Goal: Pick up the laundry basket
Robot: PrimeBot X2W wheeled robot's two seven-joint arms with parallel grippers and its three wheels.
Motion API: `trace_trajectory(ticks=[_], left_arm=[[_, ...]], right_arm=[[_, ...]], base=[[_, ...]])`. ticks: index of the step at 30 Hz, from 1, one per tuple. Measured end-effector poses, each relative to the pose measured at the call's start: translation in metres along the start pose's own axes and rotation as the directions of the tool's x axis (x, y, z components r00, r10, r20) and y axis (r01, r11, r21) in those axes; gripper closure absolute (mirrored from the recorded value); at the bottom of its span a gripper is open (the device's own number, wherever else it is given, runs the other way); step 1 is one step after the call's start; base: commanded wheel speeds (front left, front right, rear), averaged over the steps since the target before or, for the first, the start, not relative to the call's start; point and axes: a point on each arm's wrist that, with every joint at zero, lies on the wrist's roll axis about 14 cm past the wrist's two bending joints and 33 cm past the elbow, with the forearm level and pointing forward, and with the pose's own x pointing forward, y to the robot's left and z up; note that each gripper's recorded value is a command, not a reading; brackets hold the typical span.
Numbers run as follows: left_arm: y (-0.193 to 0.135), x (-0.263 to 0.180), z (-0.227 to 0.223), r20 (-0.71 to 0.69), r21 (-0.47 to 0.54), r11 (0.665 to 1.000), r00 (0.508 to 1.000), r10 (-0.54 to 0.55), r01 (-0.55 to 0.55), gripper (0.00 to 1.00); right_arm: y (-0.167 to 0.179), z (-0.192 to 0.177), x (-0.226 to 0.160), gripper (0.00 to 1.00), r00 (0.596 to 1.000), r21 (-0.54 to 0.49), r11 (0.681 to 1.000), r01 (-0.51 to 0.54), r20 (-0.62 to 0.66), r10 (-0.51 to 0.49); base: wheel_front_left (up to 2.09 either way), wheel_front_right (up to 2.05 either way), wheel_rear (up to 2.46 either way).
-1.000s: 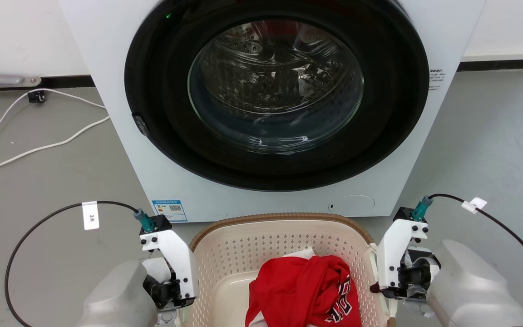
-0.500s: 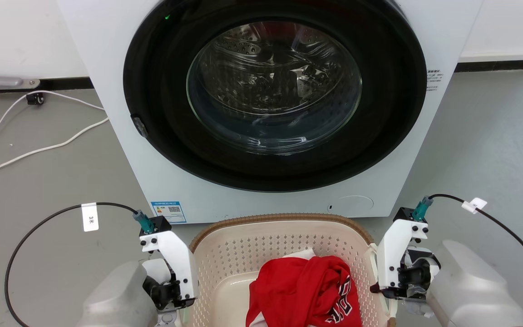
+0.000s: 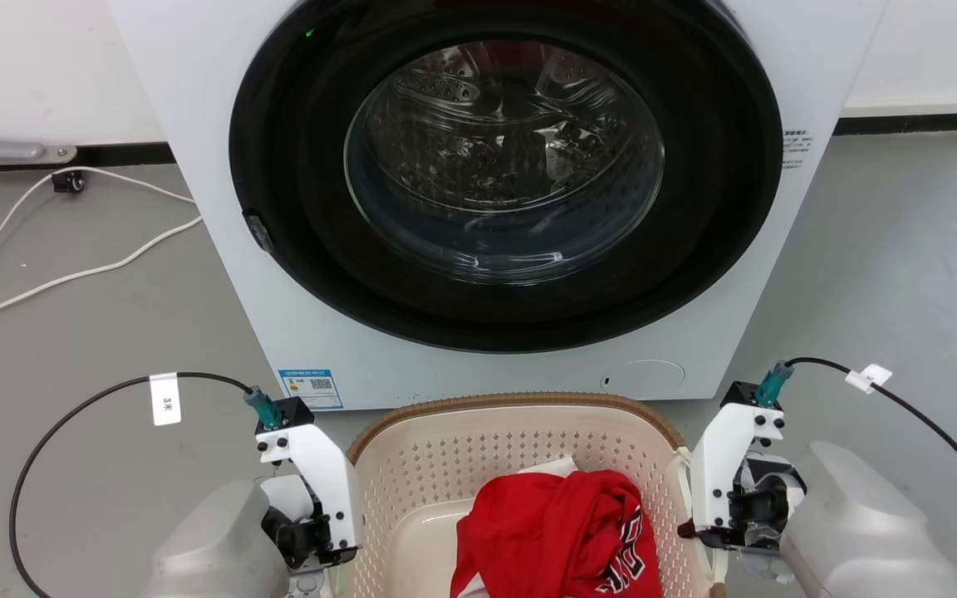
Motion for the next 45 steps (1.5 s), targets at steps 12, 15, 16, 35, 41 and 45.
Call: trace_trajectory(ticks=[12,15,16,35,41,45], left_arm=[[0.0,0.0,0.0,0.004,-0.006,1.0,1.0,-0.002,0.002,1.0],[-0.0001,0.0,-0.0002,0.004,-0.008,1.0,1.0,-0.004,0.004,1.0],[-0.0002,0.0,-0.0003,0.004,-0.009,1.0,1.0,-0.004,0.004,1.0],[0.0008,-0.0008,-0.0022,0.002,-0.015,1.0,1.0,-0.003,0.003,1.0],[0.0011,-0.0005,-0.0027,0.002,-0.019,1.0,1.0,-0.003,0.003,1.0],[0.0009,-0.0006,-0.0033,0.001,-0.019,1.0,1.0,-0.003,0.003,1.0]], right_arm=[[0.0,-0.0008,0.0005,1.0,1.0,0.004,1.0,0.0,-0.001,0.0],[-0.0001,-0.0008,0.0004,1.0,1.0,0.004,1.0,0.001,-0.001,-0.001],[0.0,-0.0008,0.0003,1.0,1.0,0.005,1.0,0.001,-0.002,-0.001],[0.0012,-0.0008,-0.0001,1.0,1.0,0.0,1.0,0.002,-0.003,-0.002],[0.0012,-0.0011,0.0001,1.0,1.0,0.005,1.0,0.0,-0.004,0.0],[0.0013,-0.0017,0.0001,1.0,1.0,0.004,1.0,0.0,-0.005,0.0]], base=[[0.0,0.0,0.0],[0.0,0.0,0.0],[0.0,0.0,0.0],[0.0,0.0,0.0],[0.0,0.0,0.0],[0.0,0.0,0.0]])
